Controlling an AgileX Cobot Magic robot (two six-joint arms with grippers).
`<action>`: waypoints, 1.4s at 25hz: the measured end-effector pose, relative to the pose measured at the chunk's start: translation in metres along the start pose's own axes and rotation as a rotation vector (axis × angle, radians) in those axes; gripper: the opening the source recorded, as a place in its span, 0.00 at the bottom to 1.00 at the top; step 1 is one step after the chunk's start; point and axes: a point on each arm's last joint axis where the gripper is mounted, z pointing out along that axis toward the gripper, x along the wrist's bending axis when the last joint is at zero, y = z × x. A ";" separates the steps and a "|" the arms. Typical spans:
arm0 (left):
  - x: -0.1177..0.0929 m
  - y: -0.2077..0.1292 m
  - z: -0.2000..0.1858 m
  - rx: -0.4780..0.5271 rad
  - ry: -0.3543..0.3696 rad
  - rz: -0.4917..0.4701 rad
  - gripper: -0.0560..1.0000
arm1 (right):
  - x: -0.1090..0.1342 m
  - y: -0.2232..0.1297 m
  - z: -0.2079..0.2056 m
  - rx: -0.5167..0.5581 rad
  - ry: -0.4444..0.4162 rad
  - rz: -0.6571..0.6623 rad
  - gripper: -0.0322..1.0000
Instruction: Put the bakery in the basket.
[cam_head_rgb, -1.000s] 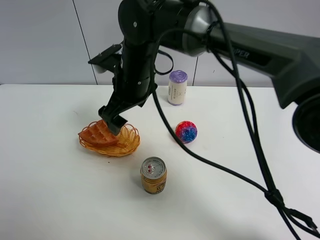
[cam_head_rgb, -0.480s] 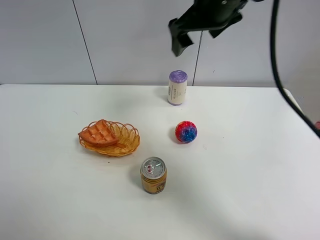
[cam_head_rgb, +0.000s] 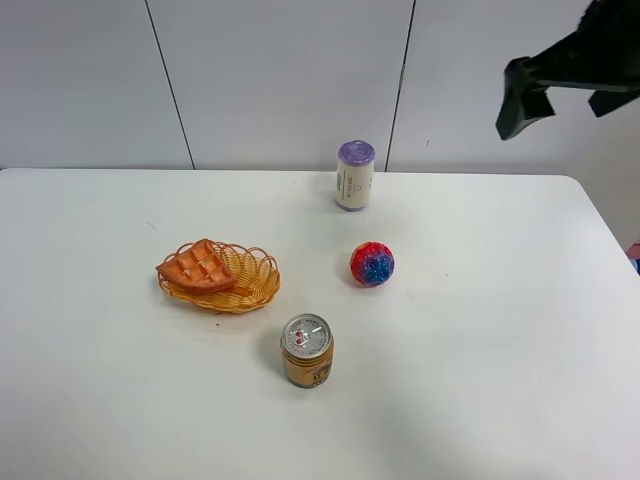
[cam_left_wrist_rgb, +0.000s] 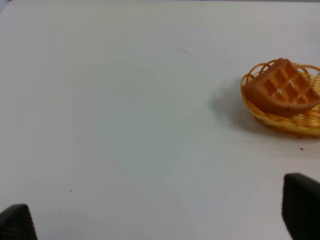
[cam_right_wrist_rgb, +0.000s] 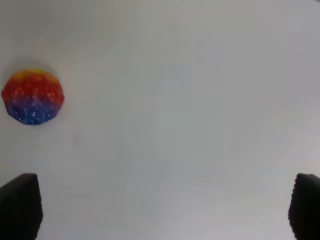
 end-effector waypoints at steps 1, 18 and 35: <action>0.000 0.000 0.000 0.000 0.000 0.000 1.00 | -0.005 -0.006 -0.005 -0.004 -0.005 0.037 0.99; 0.000 0.000 0.000 0.000 0.000 0.000 1.00 | -0.032 -0.144 -0.050 -0.268 -0.105 0.198 0.99; 0.000 0.000 0.000 0.000 0.000 0.000 1.00 | -0.016 -0.220 -0.118 -0.539 -0.203 0.185 0.99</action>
